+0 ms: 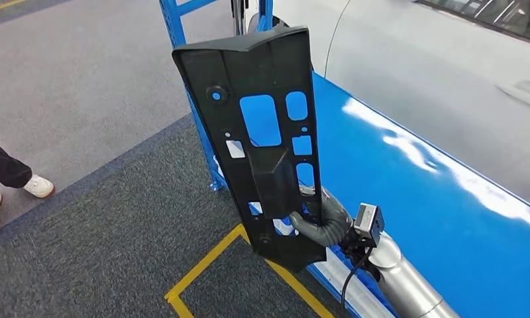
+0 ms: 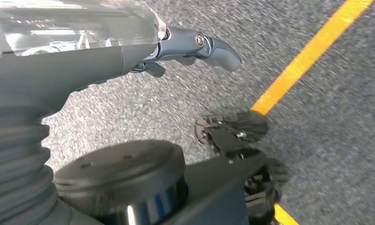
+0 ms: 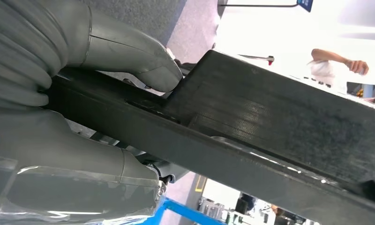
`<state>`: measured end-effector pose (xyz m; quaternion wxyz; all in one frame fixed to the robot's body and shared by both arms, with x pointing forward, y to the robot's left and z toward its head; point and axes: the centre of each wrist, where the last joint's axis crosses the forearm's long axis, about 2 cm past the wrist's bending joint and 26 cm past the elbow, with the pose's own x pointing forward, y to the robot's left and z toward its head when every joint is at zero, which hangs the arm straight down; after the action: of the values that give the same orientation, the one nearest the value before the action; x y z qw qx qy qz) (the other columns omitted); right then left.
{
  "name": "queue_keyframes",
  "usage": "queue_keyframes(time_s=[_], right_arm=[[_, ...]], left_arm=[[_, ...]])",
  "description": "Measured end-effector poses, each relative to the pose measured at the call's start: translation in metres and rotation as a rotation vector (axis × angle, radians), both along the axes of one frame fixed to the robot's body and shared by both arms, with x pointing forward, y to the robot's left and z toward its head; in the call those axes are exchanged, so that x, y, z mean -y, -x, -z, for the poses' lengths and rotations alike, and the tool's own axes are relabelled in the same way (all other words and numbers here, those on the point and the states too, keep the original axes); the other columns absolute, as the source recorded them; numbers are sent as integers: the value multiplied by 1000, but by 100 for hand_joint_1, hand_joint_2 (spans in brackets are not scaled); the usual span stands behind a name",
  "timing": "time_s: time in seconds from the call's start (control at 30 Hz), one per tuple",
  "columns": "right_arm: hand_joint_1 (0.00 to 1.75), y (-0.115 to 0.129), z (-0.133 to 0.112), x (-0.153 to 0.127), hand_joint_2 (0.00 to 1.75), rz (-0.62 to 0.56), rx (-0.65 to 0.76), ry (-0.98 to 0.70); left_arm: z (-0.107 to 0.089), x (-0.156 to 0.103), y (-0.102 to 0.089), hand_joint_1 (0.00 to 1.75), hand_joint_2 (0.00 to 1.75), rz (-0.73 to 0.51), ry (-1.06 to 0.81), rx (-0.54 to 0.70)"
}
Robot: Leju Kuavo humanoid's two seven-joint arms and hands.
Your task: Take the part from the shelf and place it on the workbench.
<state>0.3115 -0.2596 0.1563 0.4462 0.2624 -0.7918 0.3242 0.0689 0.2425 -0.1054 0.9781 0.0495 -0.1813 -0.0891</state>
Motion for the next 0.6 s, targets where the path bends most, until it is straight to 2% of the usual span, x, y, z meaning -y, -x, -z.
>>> queue_keyframes(time_s=[0.6], right_arm=[[169, 0, -1, -1, 175, -7, 1, 3]], left_arm=[[0, 0, 1, 0, 175, -12, 4, -6]])
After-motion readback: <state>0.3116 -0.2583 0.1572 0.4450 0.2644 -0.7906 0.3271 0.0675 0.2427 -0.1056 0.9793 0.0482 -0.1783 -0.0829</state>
